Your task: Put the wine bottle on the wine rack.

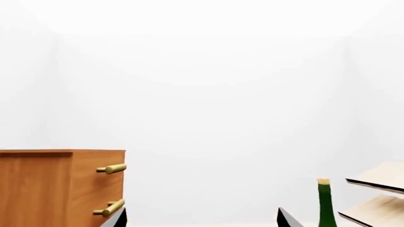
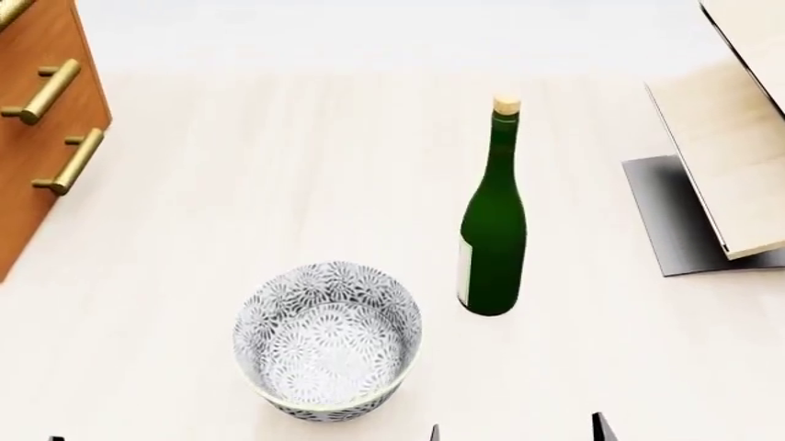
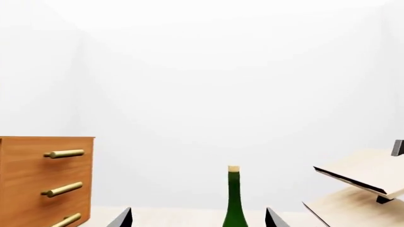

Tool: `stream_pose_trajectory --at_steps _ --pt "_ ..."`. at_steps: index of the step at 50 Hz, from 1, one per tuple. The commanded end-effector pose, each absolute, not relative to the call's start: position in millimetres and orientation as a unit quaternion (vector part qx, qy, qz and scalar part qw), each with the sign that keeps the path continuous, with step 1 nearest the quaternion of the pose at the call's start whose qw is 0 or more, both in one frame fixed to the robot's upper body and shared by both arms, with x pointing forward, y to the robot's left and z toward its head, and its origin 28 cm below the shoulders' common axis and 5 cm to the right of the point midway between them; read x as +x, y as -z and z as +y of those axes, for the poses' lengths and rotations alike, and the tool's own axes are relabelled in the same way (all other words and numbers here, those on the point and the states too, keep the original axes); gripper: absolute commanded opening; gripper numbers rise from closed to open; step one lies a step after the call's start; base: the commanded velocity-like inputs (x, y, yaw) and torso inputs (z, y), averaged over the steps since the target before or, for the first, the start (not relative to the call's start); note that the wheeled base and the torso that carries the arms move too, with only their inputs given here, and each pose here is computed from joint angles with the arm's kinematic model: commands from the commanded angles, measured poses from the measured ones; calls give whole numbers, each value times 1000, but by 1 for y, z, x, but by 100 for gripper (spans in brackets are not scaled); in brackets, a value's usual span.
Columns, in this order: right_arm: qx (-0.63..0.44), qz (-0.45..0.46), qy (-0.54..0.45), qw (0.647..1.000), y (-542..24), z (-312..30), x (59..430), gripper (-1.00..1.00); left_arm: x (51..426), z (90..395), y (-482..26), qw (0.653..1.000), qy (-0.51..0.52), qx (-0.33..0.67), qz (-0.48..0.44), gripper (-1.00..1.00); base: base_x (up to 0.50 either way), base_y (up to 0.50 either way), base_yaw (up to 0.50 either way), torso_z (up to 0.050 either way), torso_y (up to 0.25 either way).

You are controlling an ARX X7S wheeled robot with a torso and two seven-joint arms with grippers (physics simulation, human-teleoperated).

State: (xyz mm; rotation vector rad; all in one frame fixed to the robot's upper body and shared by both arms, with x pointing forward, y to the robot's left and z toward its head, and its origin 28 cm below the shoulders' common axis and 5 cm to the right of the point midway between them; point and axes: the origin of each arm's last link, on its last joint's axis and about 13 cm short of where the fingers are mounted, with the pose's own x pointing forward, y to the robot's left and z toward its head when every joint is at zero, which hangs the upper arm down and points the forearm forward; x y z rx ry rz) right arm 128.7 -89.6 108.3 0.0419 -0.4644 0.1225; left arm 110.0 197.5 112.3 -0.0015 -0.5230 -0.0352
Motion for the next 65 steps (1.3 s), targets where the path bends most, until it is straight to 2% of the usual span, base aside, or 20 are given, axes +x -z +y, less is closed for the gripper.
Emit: stream_pose_trajectory --at_steps 1,65 --pt "23 -229 -61 971 -108 -90 129 100 109 197 -111 966 18 3 -258 100 164 0 0 0 0" --pt "16 -222 -75 972 -103 -86 129 100 110 196 -109 967 25 3 -253 100 167 0 0 0 0"
